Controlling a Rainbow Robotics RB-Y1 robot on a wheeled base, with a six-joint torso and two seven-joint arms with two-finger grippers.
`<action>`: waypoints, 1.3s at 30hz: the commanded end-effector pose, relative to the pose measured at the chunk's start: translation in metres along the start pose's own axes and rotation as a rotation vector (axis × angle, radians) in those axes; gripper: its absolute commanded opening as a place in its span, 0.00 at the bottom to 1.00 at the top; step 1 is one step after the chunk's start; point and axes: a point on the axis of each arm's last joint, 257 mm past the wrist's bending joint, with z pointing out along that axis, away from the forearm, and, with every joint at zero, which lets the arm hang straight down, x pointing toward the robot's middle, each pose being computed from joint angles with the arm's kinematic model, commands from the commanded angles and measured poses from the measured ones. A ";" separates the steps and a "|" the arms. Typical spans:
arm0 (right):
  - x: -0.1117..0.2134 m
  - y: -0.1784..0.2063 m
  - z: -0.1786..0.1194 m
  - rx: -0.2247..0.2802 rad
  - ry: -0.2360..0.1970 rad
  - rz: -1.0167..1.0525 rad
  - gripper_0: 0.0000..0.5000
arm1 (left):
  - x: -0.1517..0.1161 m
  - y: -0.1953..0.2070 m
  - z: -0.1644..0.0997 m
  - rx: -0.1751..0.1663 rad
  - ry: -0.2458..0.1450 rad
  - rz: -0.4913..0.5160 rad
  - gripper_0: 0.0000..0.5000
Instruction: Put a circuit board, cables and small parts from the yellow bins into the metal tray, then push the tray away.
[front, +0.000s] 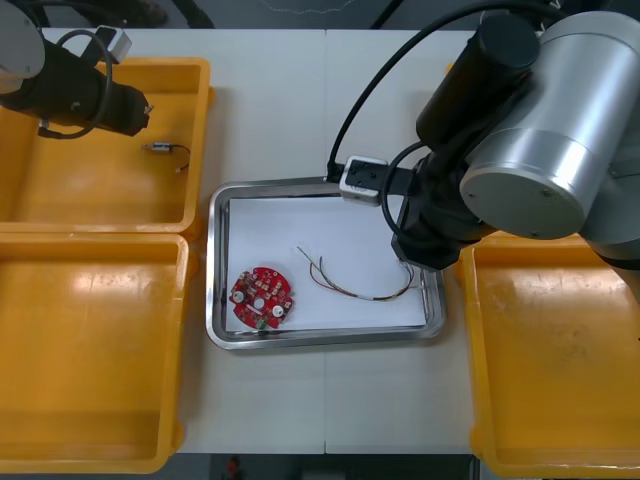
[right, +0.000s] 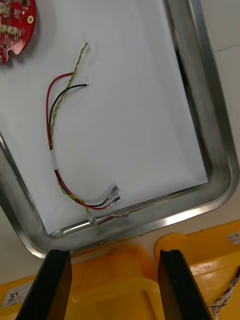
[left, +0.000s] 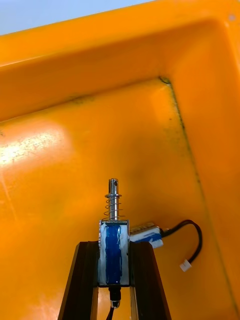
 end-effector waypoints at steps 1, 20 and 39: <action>-0.009 -0.009 -0.025 0.033 -0.095 0.144 1.00 | -0.021 0.017 -0.041 -0.045 -0.048 0.081 0.00; 0.084 -0.035 -0.057 0.089 -0.078 0.707 1.00 | -0.001 -0.116 -0.100 -0.031 0.040 -0.045 0.01; 0.159 -0.066 -0.066 0.144 -0.017 1.080 1.00 | 0.067 -0.208 -0.059 -0.115 0.165 -0.198 0.01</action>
